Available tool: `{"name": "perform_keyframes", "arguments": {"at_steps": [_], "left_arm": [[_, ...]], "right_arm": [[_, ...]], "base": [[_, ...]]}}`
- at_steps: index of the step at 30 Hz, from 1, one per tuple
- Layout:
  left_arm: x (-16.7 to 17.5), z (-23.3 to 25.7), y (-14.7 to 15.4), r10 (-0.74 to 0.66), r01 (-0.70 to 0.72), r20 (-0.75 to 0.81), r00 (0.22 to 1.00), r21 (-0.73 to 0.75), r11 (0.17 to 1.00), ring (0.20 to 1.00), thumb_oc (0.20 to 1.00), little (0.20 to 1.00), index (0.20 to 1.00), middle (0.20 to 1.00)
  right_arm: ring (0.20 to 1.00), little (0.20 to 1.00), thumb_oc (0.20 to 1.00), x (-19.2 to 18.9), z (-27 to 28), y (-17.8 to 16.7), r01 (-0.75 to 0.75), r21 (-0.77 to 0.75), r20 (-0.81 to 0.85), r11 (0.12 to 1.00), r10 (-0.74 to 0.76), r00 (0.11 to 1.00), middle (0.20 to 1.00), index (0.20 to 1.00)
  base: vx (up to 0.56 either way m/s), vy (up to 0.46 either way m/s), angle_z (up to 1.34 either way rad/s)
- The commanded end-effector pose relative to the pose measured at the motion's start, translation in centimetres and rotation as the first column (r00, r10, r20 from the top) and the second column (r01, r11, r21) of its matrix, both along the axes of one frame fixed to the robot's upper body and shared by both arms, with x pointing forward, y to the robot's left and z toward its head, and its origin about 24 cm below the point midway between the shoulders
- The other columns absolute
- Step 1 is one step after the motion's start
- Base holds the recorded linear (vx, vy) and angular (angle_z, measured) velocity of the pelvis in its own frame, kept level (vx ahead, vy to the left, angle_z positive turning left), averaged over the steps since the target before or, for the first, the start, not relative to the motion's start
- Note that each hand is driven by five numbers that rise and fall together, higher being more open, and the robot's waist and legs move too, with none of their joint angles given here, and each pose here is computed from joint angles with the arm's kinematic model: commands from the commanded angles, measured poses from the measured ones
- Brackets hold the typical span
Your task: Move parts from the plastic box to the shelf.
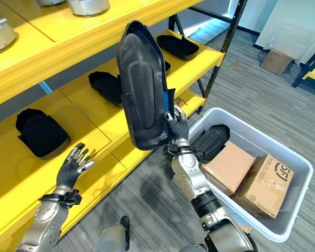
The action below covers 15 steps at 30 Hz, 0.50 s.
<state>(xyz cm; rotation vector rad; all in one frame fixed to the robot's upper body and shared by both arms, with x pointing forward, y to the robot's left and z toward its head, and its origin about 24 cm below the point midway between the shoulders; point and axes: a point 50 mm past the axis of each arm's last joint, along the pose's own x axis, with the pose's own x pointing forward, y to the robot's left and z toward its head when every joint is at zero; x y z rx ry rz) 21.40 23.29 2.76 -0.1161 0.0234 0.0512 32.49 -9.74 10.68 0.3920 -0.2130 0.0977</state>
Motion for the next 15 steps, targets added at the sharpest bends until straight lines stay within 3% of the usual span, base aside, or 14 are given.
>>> {"name": "perform_keyframes", "arguments": {"at_steps": [1,15], "left_arm": [[0.9,3.5,-0.7,-0.03,0.027,0.188,0.982,0.019,0.999,1.0,1.0,1.0,1.0,1.0],[1.5,4.7,0.6,-0.018,-0.012,0.234,0.972,0.126,0.992,1.0,1.0,1.0,1.0,1.0]], "right_arm": [[0.2,0.2,0.2,0.3,3.8,-0.5,0.004,0.026,0.18,1.0,-0.009,0.984,0.2,0.2],[0.2,0.2,0.2,-0.1,2.9,0.7,-0.024,0.063,0.144,0.998,0.015,0.989,0.2,0.2]], "base": [[0.02,0.128,0.26],[0.02,0.177,0.37]]}}
